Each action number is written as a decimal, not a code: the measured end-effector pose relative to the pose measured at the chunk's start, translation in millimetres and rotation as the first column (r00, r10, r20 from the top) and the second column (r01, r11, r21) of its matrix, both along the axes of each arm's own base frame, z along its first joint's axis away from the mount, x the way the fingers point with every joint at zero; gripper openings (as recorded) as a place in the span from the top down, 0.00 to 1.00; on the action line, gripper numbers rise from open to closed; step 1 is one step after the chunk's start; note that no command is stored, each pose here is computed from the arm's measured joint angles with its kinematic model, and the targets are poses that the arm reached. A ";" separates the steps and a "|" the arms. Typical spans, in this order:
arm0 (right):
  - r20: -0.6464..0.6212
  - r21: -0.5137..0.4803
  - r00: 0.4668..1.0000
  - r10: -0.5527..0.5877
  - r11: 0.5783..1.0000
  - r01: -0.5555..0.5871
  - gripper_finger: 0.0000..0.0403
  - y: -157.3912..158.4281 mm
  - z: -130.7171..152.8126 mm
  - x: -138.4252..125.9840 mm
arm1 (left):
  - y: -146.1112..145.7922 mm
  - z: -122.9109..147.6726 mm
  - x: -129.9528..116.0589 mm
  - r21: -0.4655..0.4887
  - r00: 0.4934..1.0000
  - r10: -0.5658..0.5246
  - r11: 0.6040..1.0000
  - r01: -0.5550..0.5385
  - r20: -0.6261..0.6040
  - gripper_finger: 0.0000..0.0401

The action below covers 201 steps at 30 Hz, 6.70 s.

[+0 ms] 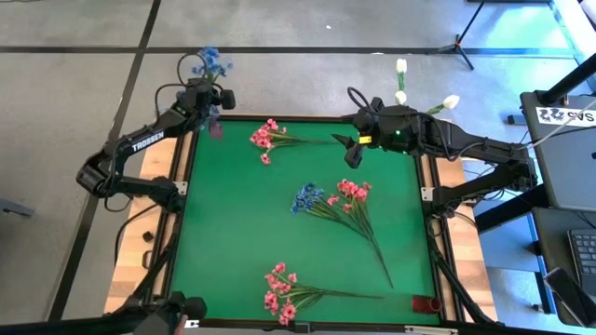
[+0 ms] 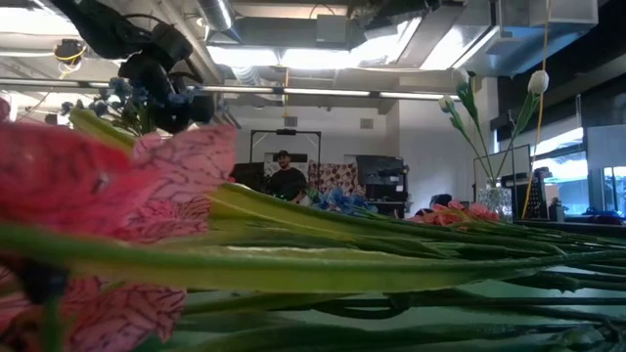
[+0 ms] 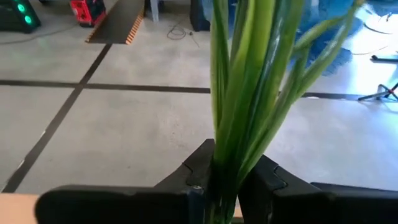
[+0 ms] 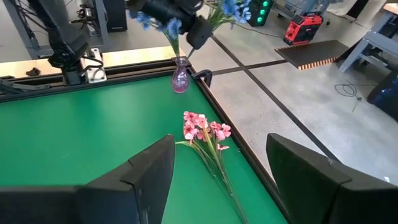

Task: Sort flowers into vase by color
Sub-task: Put the bottom blue flowers into the violet vase, then put the blue flowers into the violet vase

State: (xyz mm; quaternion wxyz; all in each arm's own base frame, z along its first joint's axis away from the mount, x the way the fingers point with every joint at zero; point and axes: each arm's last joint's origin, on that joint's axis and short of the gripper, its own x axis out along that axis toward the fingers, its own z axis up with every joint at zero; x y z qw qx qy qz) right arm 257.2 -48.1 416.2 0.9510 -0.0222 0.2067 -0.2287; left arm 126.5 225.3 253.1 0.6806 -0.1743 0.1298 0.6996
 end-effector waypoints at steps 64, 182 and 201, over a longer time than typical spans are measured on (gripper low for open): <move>-0.018 -0.021 1.000 -0.003 1.000 0.003 0.37 -19.3 0.3 -4.4 | -13.9 5.3 9.6 -0.250 0.956 -0.276 0.937 0.244 -0.099 0.73; -0.091 0.061 0.995 0.042 0.997 -0.037 0.37 -16.1 -8.4 -7.7 | -37.2 196.5 10.6 -0.328 0.891 -0.449 0.833 0.446 0.072 0.58; -0.165 0.331 0.981 0.105 0.943 -0.045 0.37 82.6 -73.3 16.6 | -181.4 237.9 22.3 -0.096 0.494 -0.814 0.490 0.867 0.305 0.58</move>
